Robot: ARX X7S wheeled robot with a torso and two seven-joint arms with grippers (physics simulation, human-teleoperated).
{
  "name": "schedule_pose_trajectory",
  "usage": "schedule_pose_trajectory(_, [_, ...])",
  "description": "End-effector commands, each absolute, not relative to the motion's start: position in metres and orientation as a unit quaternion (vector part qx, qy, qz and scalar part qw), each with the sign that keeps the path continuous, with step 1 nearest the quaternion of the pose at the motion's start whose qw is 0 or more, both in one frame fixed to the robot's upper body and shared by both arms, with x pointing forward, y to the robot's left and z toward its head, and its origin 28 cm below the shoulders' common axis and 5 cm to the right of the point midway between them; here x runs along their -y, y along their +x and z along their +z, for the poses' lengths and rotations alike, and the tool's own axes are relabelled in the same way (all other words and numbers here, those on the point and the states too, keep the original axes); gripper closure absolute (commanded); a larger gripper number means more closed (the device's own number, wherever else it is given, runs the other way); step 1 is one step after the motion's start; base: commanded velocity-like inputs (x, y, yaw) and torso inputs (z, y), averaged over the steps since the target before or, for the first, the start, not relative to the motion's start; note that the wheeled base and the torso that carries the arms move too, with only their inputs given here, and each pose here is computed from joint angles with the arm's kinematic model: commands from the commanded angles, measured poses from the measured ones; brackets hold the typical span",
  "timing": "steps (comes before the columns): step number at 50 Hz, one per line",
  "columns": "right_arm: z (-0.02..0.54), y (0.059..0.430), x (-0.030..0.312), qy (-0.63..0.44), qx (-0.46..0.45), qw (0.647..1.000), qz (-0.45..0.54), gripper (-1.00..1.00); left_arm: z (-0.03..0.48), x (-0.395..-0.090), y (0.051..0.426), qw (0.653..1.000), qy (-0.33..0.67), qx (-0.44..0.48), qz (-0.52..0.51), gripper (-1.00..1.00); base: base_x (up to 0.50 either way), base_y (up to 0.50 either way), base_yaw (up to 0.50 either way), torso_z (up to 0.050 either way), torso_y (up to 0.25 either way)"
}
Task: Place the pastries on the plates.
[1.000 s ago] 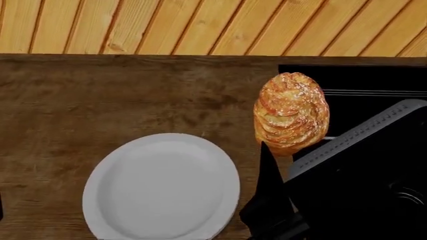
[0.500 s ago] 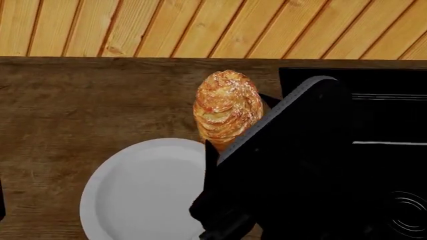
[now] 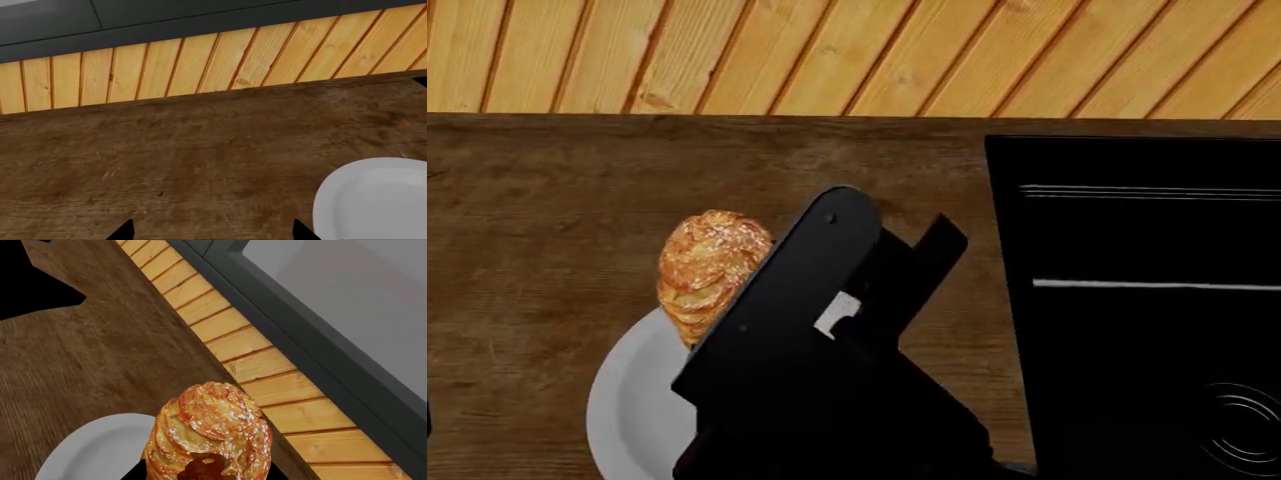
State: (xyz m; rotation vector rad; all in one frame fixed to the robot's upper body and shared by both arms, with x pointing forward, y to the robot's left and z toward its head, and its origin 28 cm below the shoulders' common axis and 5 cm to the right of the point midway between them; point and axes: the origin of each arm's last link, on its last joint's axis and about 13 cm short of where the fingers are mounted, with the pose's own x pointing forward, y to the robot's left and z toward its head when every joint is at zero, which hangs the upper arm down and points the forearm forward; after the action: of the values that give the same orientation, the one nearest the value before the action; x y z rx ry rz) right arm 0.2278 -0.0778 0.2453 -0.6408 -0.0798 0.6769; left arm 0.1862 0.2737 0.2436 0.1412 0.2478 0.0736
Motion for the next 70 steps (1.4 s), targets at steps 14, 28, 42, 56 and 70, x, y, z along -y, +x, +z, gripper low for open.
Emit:
schedule_pose_trajectory(14, [0.240,0.238,0.074,-0.297,-0.034,0.890,0.345,1.00,0.243,-0.273,0.184,0.989,0.069,-0.126,0.036,-1.00,0.00,0.00,0.00,0.000,0.001])
schedule_pose_trajectory(28, [0.236,0.239,0.074,-0.295,-0.046,0.890,0.344,1.00,0.243,-0.273,0.185,0.989,0.069,-0.127,0.036,-1.00,0.00,0.00,0.00,0.000,0.000])
schedule_pose_trajectory(42, [0.234,0.240,0.074,-0.292,-0.054,0.892,0.340,-1.00,0.244,-0.272,0.186,0.989,0.069,-0.126,0.034,-1.00,0.00,0.00,0.00,0.000,0.000])
schedule_pose_trajectory(56, [0.281,0.220,0.080,-0.278,0.042,0.904,0.321,-1.00,0.244,-0.272,0.185,0.989,0.069,-0.127,0.035,-1.00,0.00,0.00,0.00,0.000,0.000])
schedule_pose_trajectory(70, [0.305,0.198,0.133,-0.241,0.113,0.958,0.103,-1.00,0.239,-0.271,0.192,0.989,0.064,-0.130,0.033,-1.00,0.00,0.00,0.00,0.000,0.000])
